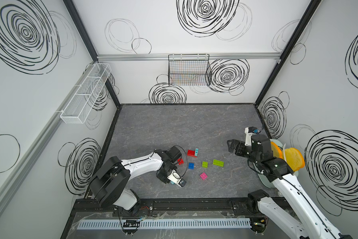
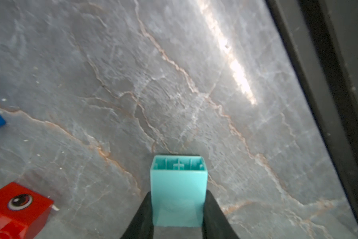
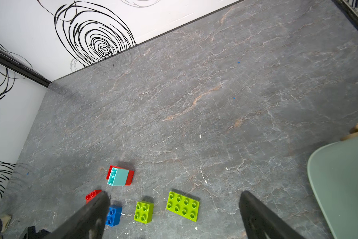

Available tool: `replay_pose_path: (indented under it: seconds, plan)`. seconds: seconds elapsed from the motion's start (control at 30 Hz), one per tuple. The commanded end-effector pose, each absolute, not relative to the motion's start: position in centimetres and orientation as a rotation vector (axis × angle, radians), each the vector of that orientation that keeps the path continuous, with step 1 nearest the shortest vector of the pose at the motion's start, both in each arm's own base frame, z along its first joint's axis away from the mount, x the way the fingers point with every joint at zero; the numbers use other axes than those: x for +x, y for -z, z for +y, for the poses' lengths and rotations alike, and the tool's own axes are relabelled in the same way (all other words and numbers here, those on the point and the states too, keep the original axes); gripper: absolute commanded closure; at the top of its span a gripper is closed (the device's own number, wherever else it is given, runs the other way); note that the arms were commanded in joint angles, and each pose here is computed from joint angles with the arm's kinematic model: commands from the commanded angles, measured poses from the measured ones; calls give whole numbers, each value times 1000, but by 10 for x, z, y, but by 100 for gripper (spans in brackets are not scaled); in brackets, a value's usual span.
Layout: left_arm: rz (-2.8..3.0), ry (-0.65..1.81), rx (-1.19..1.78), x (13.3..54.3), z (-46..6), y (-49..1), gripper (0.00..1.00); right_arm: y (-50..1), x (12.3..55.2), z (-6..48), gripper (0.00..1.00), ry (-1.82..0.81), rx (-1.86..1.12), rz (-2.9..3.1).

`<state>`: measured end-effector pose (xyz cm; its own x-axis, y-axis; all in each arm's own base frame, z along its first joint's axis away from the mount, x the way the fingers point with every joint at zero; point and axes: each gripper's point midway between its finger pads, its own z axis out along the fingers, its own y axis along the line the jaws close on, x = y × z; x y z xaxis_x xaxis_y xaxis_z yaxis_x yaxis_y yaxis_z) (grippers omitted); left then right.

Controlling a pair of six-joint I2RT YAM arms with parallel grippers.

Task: Assemble a giraffe with lego
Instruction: Pick up the lego brick from the center of the board, then assemble the lego brick with the lego brick.

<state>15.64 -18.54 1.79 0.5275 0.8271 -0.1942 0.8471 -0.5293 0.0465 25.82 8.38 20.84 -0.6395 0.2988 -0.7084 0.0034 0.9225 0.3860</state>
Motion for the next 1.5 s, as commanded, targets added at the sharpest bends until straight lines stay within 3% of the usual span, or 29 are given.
replay_pose_path:
  seconds: [0.0, 0.4, 0.7, 0.87, 1.1, 1.47]
  plan:
    - [1439, 314, 2493, 161, -207, -49, 76, -213, 260, 95, 1, -526, 197, 2223]
    - [1485, 534, 1869, 219, -289, -183, 75, -260, 265, 177, 11, -1122, 122, 2196]
    - [1577, 661, 1536, 253, -305, -241, 76, -285, 264, 244, 22, -1214, -17, 2271]
    - [1617, 800, 1407, 258, -303, -259, 76, -284, 260, 270, 32, -1267, -68, 2294]
    - [1628, 800, 1331, 270, -296, -269, 76, -278, 258, 288, 48, -1276, -113, 2334]
    - [1626, 733, 1378, 269, -295, -257, 76, -274, 257, 308, 57, -1218, -204, 2380]
